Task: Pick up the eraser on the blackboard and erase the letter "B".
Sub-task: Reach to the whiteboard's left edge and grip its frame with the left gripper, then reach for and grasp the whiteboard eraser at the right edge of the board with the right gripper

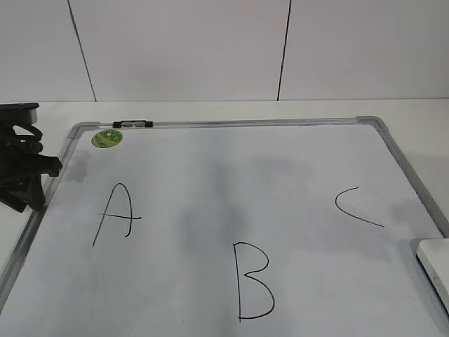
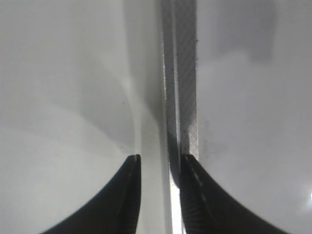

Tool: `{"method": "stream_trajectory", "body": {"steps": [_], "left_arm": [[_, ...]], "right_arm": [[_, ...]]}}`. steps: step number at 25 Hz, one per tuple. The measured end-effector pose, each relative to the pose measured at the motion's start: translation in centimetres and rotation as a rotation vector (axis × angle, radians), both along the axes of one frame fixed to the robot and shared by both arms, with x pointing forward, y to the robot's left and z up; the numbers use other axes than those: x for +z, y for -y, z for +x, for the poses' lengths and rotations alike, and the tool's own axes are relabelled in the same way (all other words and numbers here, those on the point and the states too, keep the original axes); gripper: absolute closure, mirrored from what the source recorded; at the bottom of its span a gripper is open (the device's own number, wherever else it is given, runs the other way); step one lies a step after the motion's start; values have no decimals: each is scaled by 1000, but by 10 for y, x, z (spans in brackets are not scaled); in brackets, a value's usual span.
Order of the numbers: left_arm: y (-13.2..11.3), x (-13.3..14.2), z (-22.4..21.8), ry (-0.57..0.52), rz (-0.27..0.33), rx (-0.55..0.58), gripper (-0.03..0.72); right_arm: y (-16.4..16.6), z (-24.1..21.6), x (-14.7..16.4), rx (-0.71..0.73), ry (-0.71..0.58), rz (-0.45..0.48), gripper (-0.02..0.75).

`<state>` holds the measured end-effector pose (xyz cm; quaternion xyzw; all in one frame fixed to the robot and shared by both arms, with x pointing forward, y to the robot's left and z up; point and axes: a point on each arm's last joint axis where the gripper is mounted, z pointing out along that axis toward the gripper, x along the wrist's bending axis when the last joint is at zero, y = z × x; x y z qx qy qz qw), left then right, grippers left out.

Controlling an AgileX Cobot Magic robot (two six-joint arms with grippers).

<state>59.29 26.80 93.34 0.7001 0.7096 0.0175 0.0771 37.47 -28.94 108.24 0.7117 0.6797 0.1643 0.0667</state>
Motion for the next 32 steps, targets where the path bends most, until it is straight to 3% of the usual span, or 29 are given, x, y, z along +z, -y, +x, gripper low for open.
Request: {"method": "stream_trajectory", "body": {"steps": [18,24,32], "left_arm": [[1,-5,-2,-38,0,-25,514],[3,-5,-2,-42,-15,-9,661],[3,-5,-2,-48,-22,3,670]], "right_arm": [[0,0,0,-6,-2,2,187],[0,0,0,-6,-2,2,187],[0,8,-6,-6,-45,5,186]]}}
